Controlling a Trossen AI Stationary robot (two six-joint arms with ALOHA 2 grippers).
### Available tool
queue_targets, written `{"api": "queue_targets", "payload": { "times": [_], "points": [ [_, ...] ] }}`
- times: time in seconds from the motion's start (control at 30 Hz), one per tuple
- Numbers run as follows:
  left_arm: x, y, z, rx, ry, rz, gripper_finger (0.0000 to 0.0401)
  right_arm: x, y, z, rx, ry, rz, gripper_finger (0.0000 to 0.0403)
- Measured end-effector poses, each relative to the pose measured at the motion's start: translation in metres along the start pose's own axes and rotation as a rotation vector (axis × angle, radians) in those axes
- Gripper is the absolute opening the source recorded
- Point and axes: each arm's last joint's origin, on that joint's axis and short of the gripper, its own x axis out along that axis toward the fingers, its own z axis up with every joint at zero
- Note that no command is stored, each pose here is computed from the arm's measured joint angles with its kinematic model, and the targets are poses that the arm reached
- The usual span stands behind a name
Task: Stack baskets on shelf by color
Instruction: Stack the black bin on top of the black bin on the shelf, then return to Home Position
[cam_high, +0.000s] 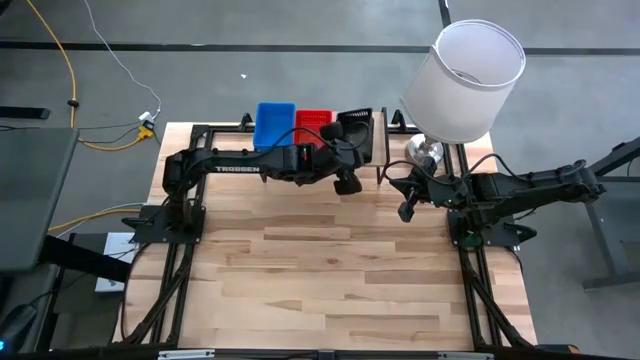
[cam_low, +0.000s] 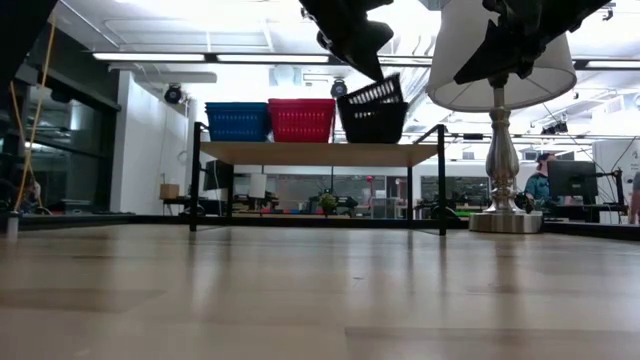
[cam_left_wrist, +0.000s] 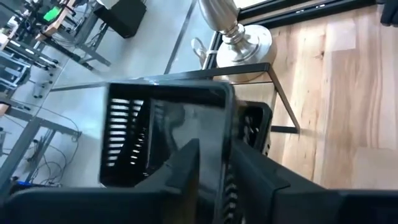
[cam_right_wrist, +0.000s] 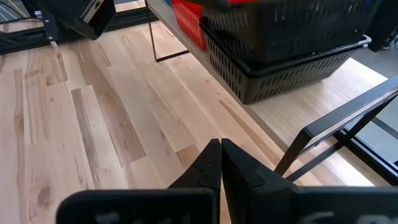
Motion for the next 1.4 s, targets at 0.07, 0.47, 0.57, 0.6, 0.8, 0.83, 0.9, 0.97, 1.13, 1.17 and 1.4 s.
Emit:
{"api": "queue_targets", "payload": {
  "times": [0.07, 0.47, 0.57, 0.6, 0.8, 0.83, 0.9, 0.97, 1.13, 1.17, 1.4],
  "points": [
    [0.000, 0.000, 0.000, -0.001, 0.002, 0.010, 0.0104, 0.000, 0.000, 0.000, 0.000, 0.000, 0.000, 0.0000],
    [-0.039, 0.025, 0.012, 0.081, 0.078, 0.237, 0.0192, 0.000, -0.001, 0.000, 0.000, -0.007, -0.022, 0.0000],
    [-0.076, 0.041, 0.013, 0.009, 0.040, 0.152, 0.0188, 0.000, -0.001, 0.001, 0.000, -0.017, -0.050, 0.0000],
    [-0.090, 0.047, 0.012, -0.031, 0.024, 0.098, 0.0186, 0.000, -0.002, 0.001, 0.001, -0.018, -0.054, 0.0000],
    [-0.158, 0.070, -0.021, -0.265, -0.148, -0.211, 0.0169, 0.000, -0.001, 0.001, 0.001, -0.017, -0.048, 0.0000],
    [-0.166, 0.067, -0.030, -0.281, -0.187, -0.233, 0.0165, 0.000, -0.001, 0.001, 0.000, -0.016, -0.046, 0.0000],
    [-0.179, 0.057, -0.049, -0.301, -0.279, -0.268, 0.0156, 0.000, -0.001, 0.001, 0.001, -0.016, -0.045, 0.0000],
    [-0.189, 0.043, -0.073, -0.317, -0.383, -0.294, 0.0144, 0.000, -0.001, 0.001, 0.001, -0.016, -0.045, 0.0000],
    [-0.195, 0.007, -0.134, -0.360, -0.610, -0.334, 0.0100, 0.000, -0.001, 0.002, 0.010, -0.026, -0.032, 0.0000],
    [-0.193, 0.002, -0.145, -0.384, -0.629, -0.335, 0.0087, 0.000, 0.000, 0.002, 0.012, -0.027, -0.024, 0.0000],
    [-0.186, -0.016, -0.208, -0.448, -0.630, -0.355, 0.0007, 0.000, 0.001, 0.006, 0.033, -0.056, 0.001, 0.0000]
  ]
}}
